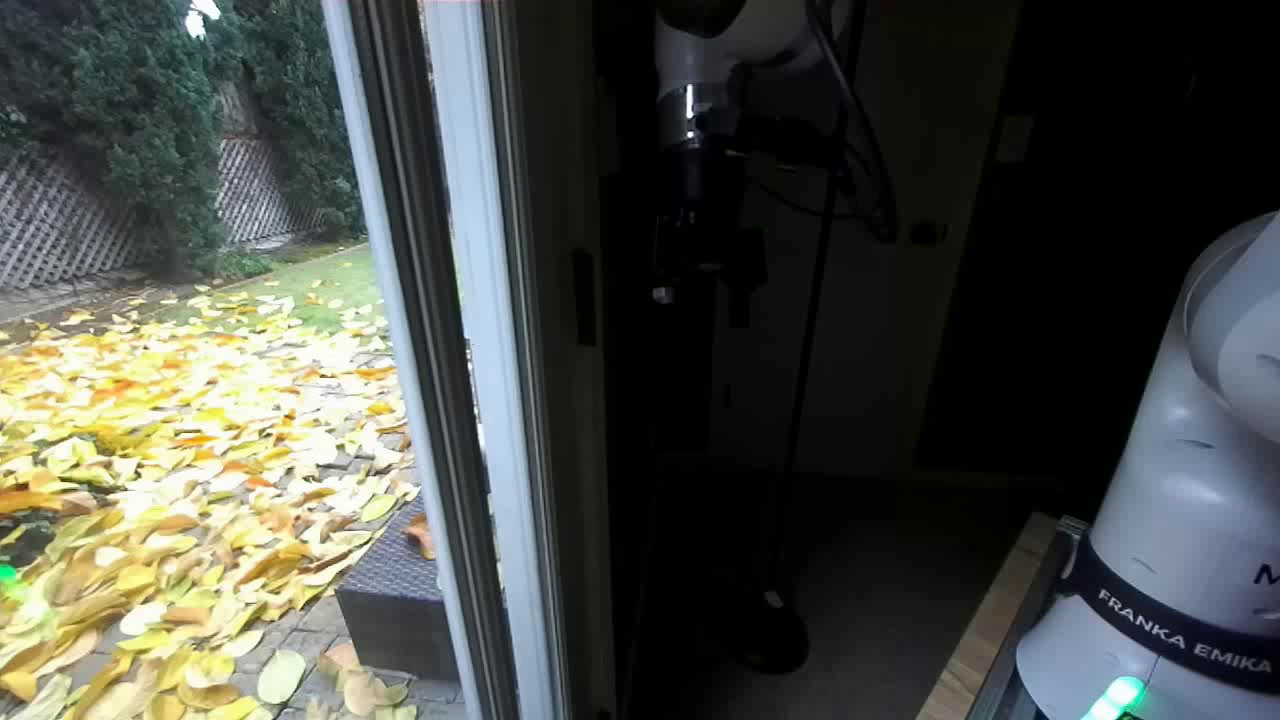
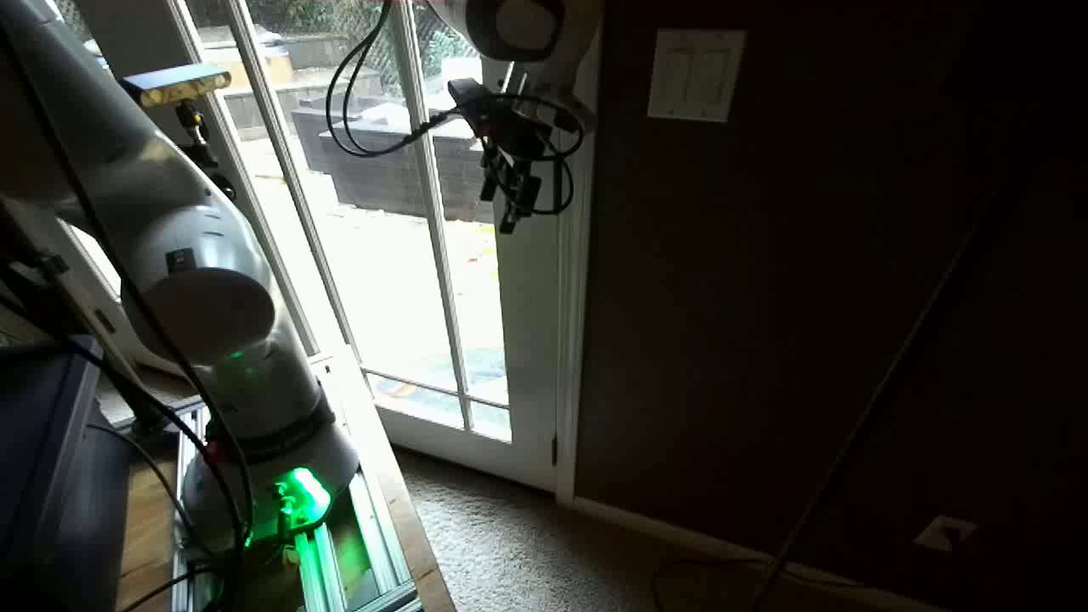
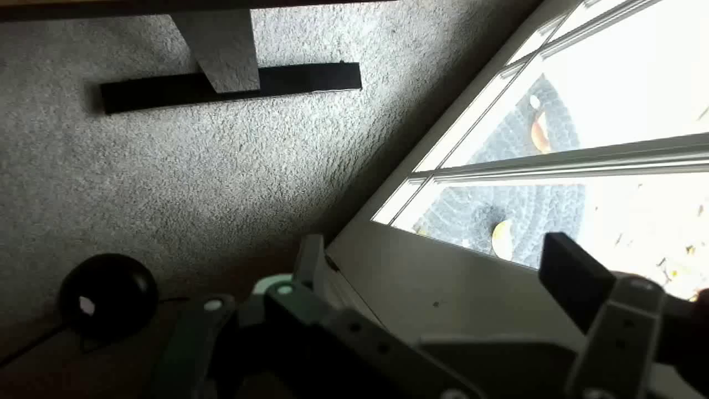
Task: Turn on the switch on the right
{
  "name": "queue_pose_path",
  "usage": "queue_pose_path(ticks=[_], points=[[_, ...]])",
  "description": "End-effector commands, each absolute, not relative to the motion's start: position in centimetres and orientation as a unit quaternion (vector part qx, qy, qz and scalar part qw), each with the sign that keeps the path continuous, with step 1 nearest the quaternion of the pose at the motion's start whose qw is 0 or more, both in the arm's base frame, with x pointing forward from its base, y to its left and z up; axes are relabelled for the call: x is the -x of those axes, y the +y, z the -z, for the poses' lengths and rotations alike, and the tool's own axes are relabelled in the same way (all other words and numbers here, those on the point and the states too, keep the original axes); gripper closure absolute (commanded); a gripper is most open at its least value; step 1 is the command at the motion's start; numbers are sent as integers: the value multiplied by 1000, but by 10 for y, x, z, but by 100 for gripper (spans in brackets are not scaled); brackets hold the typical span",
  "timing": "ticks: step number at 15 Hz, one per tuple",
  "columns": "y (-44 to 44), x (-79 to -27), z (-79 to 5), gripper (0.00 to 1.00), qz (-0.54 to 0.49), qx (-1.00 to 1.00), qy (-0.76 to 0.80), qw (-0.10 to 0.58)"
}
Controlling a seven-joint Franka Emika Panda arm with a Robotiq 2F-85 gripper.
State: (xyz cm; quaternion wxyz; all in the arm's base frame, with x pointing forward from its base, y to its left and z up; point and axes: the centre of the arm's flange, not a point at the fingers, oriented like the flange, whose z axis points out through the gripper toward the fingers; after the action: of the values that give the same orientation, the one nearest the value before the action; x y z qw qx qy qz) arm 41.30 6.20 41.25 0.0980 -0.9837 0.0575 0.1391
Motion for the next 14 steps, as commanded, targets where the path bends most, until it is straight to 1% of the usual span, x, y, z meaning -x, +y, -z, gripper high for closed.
queue_pose_path(ticks=[1, 6, 11, 14], points=[[62, -413, -413, 0, -139, 984, 58, 98], [62, -413, -413, 0, -139, 984, 58, 98], [14, -407, -459, 0, -28, 989, 69, 126], [-30, -404, -497, 0, 34, 981, 94, 166]])
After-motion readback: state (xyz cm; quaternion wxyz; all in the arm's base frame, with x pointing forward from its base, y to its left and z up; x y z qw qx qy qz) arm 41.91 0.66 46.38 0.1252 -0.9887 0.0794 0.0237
